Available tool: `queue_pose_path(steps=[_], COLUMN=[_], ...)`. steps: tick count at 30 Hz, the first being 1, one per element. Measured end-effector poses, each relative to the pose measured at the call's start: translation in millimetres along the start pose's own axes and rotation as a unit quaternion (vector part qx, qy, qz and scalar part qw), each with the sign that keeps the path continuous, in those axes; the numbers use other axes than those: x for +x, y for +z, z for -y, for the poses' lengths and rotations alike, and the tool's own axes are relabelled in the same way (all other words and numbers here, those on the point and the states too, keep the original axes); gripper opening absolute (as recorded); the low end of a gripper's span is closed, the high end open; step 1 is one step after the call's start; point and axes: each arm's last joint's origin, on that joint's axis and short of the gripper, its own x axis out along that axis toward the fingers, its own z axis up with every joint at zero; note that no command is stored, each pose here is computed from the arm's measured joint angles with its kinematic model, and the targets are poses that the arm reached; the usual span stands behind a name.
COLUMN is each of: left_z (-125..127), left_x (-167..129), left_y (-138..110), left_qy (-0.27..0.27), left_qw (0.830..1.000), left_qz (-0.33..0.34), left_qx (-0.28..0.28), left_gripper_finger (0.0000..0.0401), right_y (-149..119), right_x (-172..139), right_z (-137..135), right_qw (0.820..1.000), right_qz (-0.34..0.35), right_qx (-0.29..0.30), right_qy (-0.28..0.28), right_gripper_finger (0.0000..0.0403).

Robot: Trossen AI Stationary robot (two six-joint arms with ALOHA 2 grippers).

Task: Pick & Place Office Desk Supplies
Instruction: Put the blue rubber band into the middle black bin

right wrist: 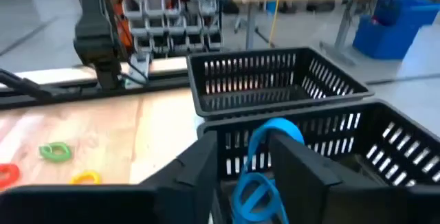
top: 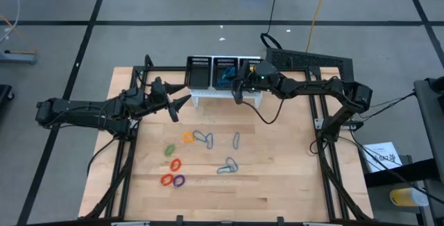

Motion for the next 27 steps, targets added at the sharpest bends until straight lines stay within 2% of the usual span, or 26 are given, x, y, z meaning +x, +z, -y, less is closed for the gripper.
queue_pose_path(steps=[4, 8, 18, 22, 27], left_z=[0.0, 0.0, 0.0, 0.0, 0.1], left_x=[-0.1, 0.0, -0.1, 0.0, 0.0], left_y=[0.1, 0.1, 0.1, 0.2, 0.9], left_qy=[0.0, 0.0, 0.0, 0.0, 0.0], left_qw=[1.0, 1.0, 1.0, 1.0, 1.0], left_qz=[0.001, 0.0, 0.0, 0.001, 0.004], left_qx=[0.0, 0.0, 0.0, -0.001, -0.003], left_gripper_finger=[0.0244, 0.0244, 0.0244, 0.0244, 0.0244], right_y=[11.5, 21.9, 26.4, 35.6, 51.1], right_x=[2.4, 3.8, 4.4, -5.6, -28.1], right_z=[1.9, 2.4, 2.4, -7.1, -24.0], right_qw=[1.0, 0.999, 0.998, 0.998, 0.998], right_qz=[-0.021, -0.034, -0.05, -0.052, -0.057], right_qx=[-0.01, -0.006, -0.007, -0.014, -0.023], right_qy=[-0.012, -0.009, -0.031, -0.018, 0.03], right_gripper_finger=[0.0162, 0.0176, 0.017, 0.0169, 0.0163])
